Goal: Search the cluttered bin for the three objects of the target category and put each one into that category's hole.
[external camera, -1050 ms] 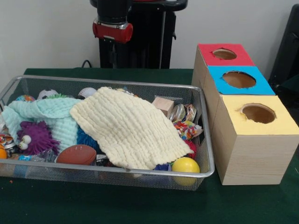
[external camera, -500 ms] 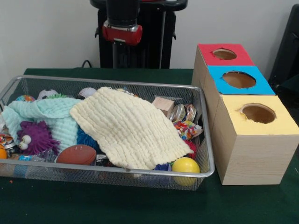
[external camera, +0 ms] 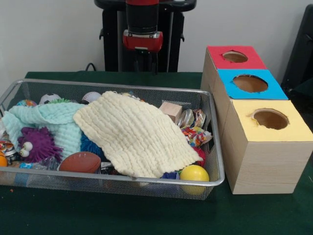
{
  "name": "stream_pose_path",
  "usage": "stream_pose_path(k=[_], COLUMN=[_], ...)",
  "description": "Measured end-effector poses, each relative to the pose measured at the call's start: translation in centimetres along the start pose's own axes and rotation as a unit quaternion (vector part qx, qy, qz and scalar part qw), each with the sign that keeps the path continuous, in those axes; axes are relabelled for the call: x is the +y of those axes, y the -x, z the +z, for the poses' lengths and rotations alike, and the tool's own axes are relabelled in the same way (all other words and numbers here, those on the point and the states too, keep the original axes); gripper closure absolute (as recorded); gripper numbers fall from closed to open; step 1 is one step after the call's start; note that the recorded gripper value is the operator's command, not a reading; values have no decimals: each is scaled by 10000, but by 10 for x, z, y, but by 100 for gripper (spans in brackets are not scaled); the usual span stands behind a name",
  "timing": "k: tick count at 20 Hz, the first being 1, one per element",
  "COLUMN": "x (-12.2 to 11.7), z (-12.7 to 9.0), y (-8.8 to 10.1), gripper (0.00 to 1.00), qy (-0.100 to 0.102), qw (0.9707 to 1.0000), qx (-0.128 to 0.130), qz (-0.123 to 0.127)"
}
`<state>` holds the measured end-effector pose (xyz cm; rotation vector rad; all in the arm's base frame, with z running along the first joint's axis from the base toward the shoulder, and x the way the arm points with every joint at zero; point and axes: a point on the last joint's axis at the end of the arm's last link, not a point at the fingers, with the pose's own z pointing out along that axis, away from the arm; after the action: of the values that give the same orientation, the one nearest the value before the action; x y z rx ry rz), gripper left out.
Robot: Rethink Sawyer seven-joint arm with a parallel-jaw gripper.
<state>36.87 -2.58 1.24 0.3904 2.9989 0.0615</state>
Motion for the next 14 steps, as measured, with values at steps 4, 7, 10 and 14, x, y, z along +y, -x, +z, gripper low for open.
stream_pose_path(k=[4, 7, 10, 14], x=[1, 2, 3, 5], z=[4, 7, 9, 10], y=[-13, -21, -25, -31], gripper=[0, 0, 0, 0], qy=[-163, -372, -606, -920], qw=[9997, 9988, 9975, 9949], qx=[-15, -37, -108, -232], qz=[-206, -316, -353, -335])
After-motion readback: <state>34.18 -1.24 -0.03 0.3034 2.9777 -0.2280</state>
